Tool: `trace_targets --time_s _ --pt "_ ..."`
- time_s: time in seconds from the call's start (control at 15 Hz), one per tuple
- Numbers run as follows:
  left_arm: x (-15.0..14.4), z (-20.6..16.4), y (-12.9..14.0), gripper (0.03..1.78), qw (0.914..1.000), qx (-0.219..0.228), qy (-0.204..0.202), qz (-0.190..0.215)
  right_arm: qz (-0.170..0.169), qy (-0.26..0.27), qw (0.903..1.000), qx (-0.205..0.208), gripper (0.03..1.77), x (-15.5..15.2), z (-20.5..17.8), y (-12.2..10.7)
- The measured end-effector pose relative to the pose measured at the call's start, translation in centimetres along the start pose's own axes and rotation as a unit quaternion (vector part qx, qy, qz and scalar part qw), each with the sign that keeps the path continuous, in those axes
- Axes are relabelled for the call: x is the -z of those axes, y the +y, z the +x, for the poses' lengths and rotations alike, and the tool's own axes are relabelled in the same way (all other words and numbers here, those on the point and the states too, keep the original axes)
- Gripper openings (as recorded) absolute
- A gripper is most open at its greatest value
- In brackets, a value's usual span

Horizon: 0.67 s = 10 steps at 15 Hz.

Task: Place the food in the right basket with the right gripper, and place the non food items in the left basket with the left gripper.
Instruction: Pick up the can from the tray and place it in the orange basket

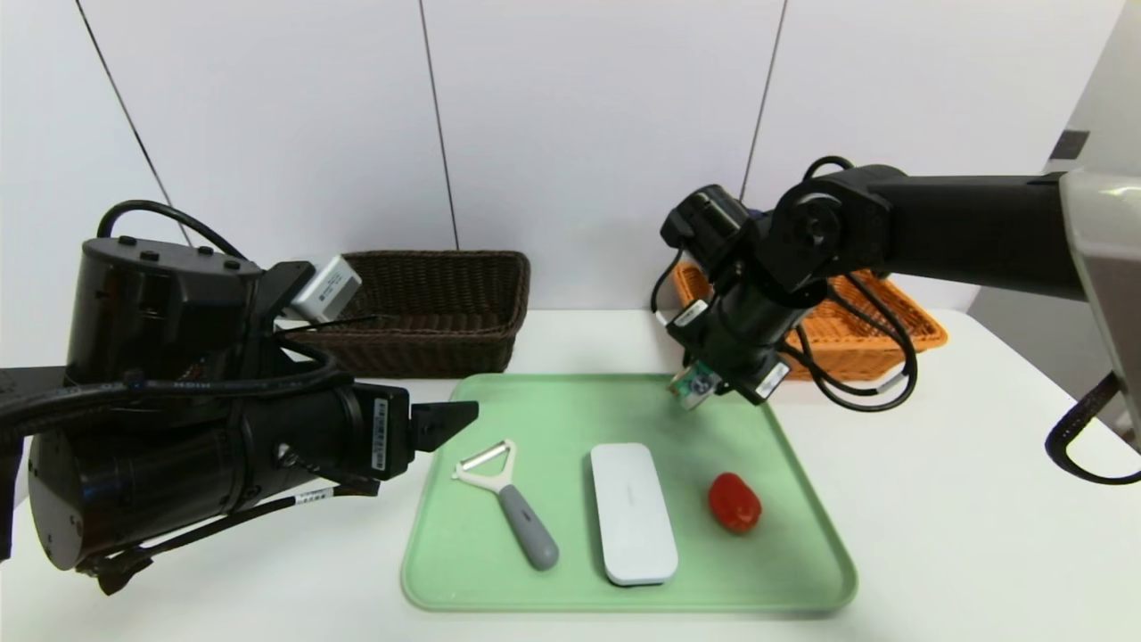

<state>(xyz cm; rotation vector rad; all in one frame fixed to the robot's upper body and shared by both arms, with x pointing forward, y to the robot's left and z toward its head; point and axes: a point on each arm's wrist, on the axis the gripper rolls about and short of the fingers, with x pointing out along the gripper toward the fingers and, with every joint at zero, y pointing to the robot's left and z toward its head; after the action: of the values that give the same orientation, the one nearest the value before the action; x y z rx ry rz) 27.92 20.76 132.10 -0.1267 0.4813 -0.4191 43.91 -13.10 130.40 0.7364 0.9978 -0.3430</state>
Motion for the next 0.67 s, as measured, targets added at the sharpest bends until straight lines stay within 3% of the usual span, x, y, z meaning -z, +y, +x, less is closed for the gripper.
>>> trace_targets --time_s 0.33,0.67 --pt "0.0 -0.6 0.0 1.69 1.0000 0.001 -0.004 0.001 -0.050 0.075 0.9949 -0.045 0.62 3.1 -3.7 0.5" --pt "0.3 -1.3 0.2 1.69 1.0000 -0.002 0.004 0.004 -0.162 0.064 0.9786 -0.109 0.62 3.8 -8.6 0.3"
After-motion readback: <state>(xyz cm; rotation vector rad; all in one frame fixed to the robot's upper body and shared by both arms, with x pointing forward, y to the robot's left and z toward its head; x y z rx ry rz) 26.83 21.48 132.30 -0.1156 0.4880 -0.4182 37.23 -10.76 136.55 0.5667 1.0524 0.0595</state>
